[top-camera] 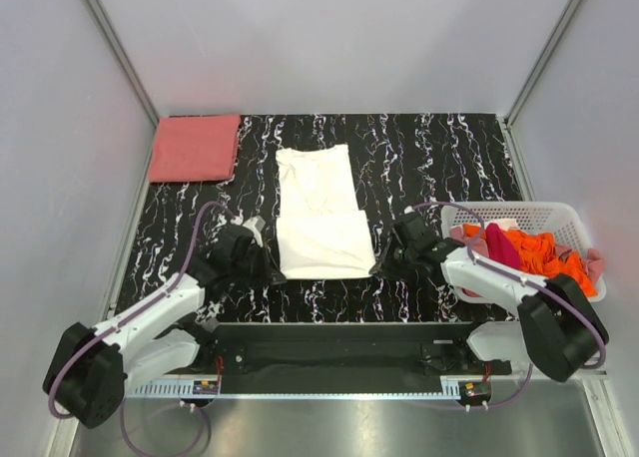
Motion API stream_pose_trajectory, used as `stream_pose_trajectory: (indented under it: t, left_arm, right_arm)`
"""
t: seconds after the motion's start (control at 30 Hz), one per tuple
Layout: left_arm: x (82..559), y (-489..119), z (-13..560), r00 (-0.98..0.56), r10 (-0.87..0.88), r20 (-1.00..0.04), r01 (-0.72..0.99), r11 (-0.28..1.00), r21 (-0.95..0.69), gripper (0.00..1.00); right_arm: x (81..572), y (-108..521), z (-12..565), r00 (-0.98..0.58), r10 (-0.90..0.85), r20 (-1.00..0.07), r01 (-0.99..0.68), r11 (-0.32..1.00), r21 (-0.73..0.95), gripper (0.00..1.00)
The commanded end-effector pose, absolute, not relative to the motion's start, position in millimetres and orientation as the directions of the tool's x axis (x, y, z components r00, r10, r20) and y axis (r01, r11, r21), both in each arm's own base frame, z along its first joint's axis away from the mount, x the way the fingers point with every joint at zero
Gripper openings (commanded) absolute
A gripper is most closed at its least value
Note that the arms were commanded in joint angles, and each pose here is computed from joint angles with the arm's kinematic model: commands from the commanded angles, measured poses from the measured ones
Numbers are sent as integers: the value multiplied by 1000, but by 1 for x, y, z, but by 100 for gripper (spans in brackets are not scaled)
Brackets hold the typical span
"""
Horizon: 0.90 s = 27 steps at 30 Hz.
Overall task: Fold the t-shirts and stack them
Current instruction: Fold the tshirt
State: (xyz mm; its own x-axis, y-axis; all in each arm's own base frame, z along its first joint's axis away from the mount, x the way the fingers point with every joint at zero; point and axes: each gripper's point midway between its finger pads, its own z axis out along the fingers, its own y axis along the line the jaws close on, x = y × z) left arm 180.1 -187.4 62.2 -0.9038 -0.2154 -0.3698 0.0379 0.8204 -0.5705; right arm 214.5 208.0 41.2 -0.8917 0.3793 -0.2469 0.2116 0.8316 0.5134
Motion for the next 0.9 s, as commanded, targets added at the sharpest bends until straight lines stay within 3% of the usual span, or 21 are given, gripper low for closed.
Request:
stream_pose_trajectory:
  t: [0.0, 0.2, 0.47, 0.67, 0.7, 0.87]
  left_arm:
    - [174, -187, 75, -896, -221, -384, 45, 816, -576, 0]
    - [182, -197, 119, -870, -221, -441, 106, 790, -604, 0]
    - [230, -199, 161, -838, -216, -501, 111, 831, -545, 0]
    - [300, -177, 183, -803, -256, -538, 74, 854, -516, 0]
    - [314, -169, 185, -793, -257, -553, 71, 862, -502, 0]
    - [385, -170, 194, -797, -271, -540, 70, 846, -528, 0]
  right_arm:
    - [210, 201, 59, -882, 364, -298, 173, 841, 513, 0]
    - [221, 201, 111, -854, 317, -412, 60, 847, 528, 0]
    - [278, 213, 157, -822, 204, -532, -75, 887, 456, 0]
    - [354, 212, 176, -824, 172, -540, -122, 876, 466, 0]
    - [374, 213, 196, -798, 164, -579, -158, 872, 463, 0]
    - [429, 235, 186, -826, 90, -557, -227, 851, 474, 2]
